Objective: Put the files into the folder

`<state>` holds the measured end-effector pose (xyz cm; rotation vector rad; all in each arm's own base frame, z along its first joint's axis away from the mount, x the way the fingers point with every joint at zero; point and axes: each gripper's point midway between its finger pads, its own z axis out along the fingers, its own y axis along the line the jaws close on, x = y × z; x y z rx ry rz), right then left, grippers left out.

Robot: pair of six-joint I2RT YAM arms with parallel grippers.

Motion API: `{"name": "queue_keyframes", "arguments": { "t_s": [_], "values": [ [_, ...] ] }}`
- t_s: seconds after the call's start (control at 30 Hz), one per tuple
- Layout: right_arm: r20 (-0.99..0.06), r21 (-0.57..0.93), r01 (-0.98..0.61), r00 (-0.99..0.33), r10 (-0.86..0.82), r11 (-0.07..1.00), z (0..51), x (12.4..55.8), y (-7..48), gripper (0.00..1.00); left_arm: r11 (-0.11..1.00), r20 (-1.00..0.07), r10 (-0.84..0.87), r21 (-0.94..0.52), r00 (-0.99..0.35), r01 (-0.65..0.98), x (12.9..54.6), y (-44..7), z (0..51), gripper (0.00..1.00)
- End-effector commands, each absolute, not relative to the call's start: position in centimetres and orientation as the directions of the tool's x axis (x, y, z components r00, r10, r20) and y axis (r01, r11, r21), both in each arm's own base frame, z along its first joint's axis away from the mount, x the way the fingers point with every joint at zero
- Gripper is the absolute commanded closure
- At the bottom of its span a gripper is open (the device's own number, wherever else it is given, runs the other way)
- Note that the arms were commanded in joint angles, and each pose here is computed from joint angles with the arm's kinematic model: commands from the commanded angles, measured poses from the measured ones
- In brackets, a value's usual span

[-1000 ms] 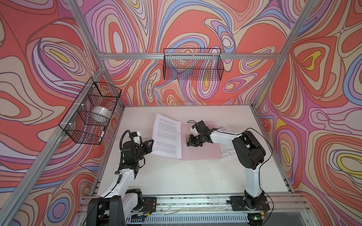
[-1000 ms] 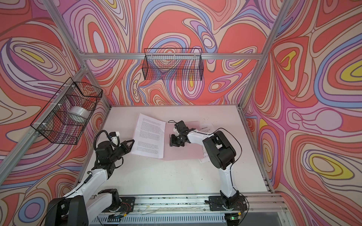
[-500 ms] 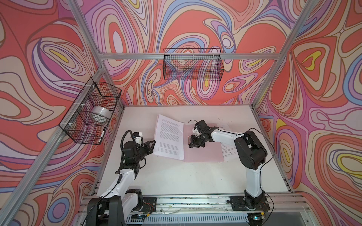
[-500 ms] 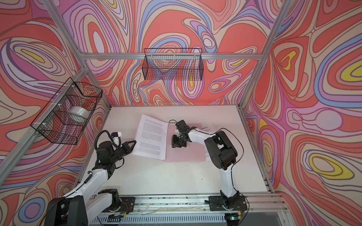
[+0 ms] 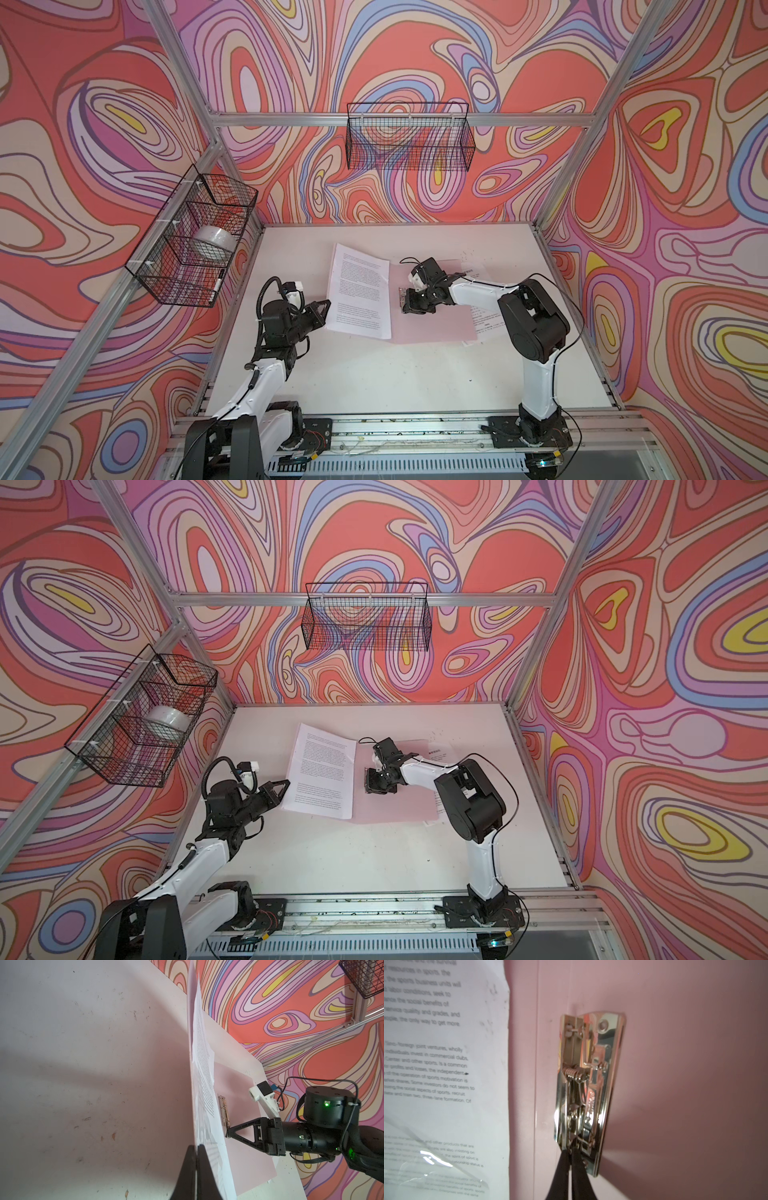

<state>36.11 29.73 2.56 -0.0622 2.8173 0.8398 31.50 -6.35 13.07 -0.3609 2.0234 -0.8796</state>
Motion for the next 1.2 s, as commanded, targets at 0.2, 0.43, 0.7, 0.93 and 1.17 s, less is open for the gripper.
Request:
{"name": "queue_keyframes", "arguments": {
  "t_s": [0.2, 0.43, 0.7, 0.93, 1.17],
  "values": [
    [-0.138, 0.552, -0.02, -0.988, 0.068, 0.834, 4.8, 35.2, 28.7, 1.0, 0.737, -0.652, -0.534, -0.671, -0.537, 0.08, 31.6, -5.6, 13.5, 1.0],
    [-0.146, 0.691, -0.031, -0.984, 0.097, 0.722, 9.5, 35.5, 30.9, 0.87, 0.736, -0.65, -0.537, -0.673, -0.538, 0.079, 31.5, -5.6, 13.5, 1.0],
    [-0.22, 0.686, -0.058, -0.967, 0.13, 0.725, 13.1, 36.8, 29.3, 0.75, 0.734, -0.651, -0.542, -0.675, -0.531, 0.078, 31.6, -5.6, 13.7, 1.0],
    [-0.153, 0.65, 0.022, -0.975, 0.159, 0.76, 9.8, 34.8, 27.7, 0.93, 0.761, -0.684, -0.541, -0.646, -0.489, 0.062, 30.9, -4.8, 14.3, 1.0],
    [-0.099, 0.667, 0.044, -0.984, 0.148, 0.744, 7.0, 32.8, 28.7, 0.88, 0.763, -0.682, -0.54, -0.644, -0.494, 0.055, 30.7, -4.7, 13.9, 1.0]
  ]
}}
